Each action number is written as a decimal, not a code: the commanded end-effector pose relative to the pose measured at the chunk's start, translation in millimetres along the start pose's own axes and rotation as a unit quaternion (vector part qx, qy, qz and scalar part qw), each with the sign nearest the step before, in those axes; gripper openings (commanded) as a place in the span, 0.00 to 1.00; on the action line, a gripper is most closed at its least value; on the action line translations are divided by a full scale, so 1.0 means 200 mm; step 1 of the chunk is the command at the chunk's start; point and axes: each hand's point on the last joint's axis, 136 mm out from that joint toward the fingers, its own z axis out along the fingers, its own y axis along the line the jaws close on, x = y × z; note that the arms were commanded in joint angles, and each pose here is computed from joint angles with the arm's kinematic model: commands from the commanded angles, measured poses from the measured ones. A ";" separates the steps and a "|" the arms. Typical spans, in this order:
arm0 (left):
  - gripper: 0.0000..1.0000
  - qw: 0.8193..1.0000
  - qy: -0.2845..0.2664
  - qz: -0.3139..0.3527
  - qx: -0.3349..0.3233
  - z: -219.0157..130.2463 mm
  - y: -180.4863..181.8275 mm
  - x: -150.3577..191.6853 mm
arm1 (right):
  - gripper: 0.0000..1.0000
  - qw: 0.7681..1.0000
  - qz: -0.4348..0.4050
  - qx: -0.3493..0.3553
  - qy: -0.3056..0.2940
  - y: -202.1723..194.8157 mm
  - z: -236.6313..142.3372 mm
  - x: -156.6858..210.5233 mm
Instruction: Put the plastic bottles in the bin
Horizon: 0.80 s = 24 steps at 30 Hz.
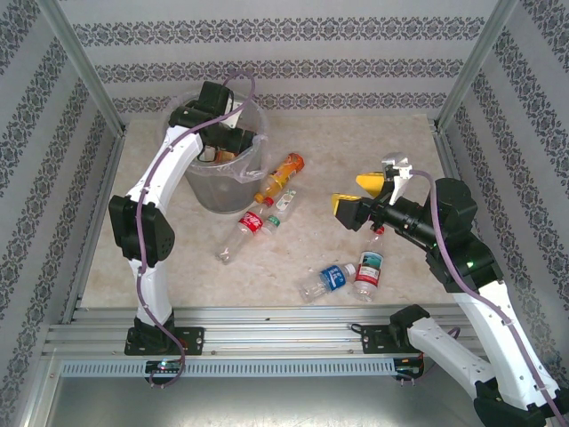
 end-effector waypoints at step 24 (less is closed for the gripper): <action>1.00 0.959 -0.168 0.084 0.211 -0.92 -0.57 0.05 | 0.98 0.943 0.206 0.239 0.108 -0.45 0.00 0.35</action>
